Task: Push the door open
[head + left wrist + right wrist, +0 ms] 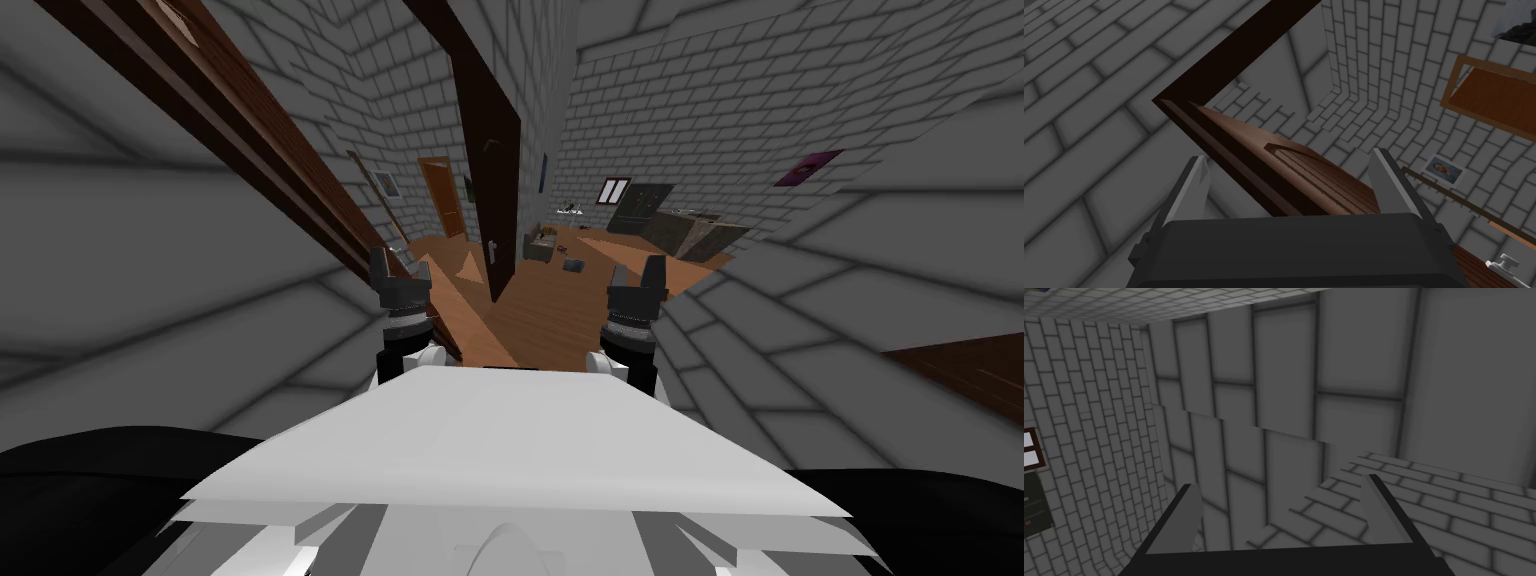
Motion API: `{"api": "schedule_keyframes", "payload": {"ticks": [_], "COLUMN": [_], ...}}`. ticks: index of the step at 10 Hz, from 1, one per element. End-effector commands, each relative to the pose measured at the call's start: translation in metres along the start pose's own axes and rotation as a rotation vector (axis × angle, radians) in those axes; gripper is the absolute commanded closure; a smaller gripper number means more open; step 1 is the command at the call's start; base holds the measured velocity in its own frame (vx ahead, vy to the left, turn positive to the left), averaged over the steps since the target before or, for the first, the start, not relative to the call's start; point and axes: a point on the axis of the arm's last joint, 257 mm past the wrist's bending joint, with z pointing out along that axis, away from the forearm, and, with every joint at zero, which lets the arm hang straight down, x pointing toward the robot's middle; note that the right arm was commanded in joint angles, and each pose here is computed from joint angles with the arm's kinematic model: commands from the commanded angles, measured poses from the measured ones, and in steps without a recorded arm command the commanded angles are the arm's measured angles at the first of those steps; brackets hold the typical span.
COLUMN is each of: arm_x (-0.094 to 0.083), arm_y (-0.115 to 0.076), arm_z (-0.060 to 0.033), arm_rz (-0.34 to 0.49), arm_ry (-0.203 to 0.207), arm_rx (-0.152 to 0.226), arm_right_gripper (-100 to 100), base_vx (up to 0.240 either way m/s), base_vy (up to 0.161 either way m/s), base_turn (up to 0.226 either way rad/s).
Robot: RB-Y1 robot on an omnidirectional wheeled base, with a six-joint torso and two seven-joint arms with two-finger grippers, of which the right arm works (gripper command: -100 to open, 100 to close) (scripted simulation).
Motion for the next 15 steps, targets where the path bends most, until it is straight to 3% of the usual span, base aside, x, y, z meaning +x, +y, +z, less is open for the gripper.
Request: {"api": "schedule_keyframes", "payload": {"ticks": [1,12,15], "arm_x": [0.013,0.111,0.15], "arm_y": [-0.007,-0.046,-0.053], "arm_z": [0.0006,-0.0026,-0.0075], "arm_rz": [0.042,0.315,0.404], "arm_ry": [0.021,0.165,0.223], "arm_rx": [0.009,0.081,0.109], "arm_right_gripper": [-100,-100,-100], "base_vx": [0.192,0.179,0.173], "base_vy": [0.075,-0.025,-0.016], "base_turn": [-0.005,-0.012,-0.015]}}
